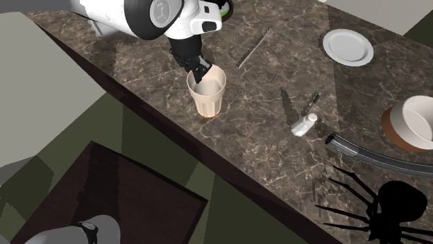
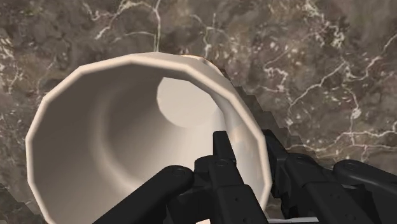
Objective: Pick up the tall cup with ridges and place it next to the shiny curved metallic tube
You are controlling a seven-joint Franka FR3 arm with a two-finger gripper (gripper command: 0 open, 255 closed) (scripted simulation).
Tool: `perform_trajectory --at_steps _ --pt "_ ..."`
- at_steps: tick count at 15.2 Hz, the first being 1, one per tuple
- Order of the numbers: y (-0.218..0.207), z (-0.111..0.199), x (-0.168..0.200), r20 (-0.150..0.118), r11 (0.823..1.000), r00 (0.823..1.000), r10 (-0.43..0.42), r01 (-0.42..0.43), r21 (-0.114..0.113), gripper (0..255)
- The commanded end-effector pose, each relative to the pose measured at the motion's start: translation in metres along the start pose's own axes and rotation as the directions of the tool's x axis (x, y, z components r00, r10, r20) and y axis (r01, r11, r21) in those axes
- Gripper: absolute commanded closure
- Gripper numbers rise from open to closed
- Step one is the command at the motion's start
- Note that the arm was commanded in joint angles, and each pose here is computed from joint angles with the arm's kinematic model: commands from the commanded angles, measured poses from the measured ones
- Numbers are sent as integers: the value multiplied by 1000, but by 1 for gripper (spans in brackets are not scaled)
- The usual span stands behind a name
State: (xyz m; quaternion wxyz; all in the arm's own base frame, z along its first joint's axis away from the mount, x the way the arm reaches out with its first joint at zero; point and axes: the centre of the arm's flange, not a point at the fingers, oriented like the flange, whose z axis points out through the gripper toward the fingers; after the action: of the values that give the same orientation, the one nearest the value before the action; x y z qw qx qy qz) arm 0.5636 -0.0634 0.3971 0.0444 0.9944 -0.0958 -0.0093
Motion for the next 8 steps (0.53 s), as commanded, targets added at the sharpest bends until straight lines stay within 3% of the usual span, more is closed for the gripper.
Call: perform_trajectory --at_steps 1,8 --pt "0 1 0 2 1000 1000 0 0 0 255" --pt "4 -36 -1 2 1000 1000 0 0 0 255"
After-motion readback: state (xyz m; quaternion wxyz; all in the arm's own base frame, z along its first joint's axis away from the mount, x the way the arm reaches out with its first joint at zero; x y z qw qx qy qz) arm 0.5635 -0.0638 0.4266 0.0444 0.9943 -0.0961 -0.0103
